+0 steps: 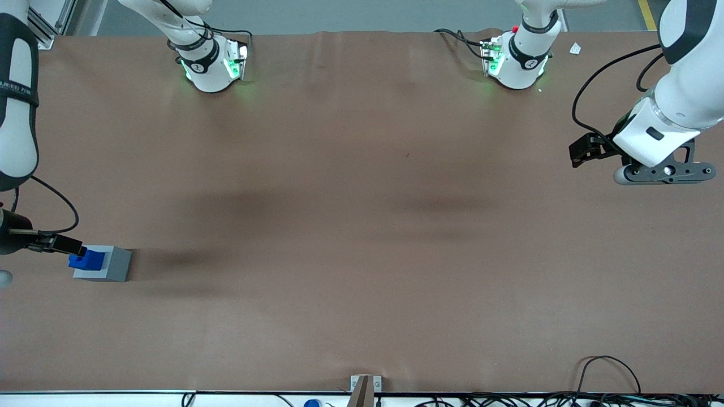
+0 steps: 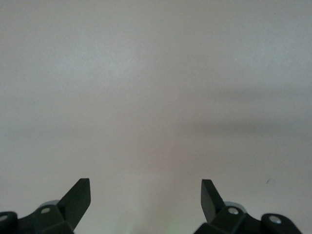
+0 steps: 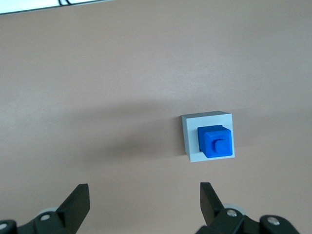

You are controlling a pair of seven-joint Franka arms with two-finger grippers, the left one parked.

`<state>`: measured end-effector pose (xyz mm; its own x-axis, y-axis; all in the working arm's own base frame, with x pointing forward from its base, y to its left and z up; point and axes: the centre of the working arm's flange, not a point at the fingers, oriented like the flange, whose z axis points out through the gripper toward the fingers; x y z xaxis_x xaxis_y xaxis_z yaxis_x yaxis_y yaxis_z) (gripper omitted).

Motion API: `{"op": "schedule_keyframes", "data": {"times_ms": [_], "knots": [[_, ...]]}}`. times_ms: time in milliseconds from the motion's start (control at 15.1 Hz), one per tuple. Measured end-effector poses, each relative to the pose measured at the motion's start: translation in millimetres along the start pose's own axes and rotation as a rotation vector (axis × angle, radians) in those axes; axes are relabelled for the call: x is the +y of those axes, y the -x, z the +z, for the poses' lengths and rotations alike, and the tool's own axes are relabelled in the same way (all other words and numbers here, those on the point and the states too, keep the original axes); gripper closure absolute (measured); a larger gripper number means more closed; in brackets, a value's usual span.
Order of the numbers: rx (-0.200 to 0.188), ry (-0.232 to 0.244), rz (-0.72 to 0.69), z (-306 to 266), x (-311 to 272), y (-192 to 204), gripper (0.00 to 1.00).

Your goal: Insert blue part into gray base with right arm

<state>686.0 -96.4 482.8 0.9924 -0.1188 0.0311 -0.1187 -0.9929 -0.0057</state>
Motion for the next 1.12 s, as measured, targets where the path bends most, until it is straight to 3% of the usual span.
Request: {"op": "schedule_keyframes", "data": {"times_ms": [132, 529, 926, 1124], "knots": [[0.007, -0.001, -0.011, -8, -8, 2, 0.00], [-0.075, -0.005, -0.048, -59, -35, 31, 0.00], [0.011, 0.008, -0.005, -136, -69, 65, 0.00], [0.014, 0.011, 0.002, -165, -62, 91, 0.00]]}}
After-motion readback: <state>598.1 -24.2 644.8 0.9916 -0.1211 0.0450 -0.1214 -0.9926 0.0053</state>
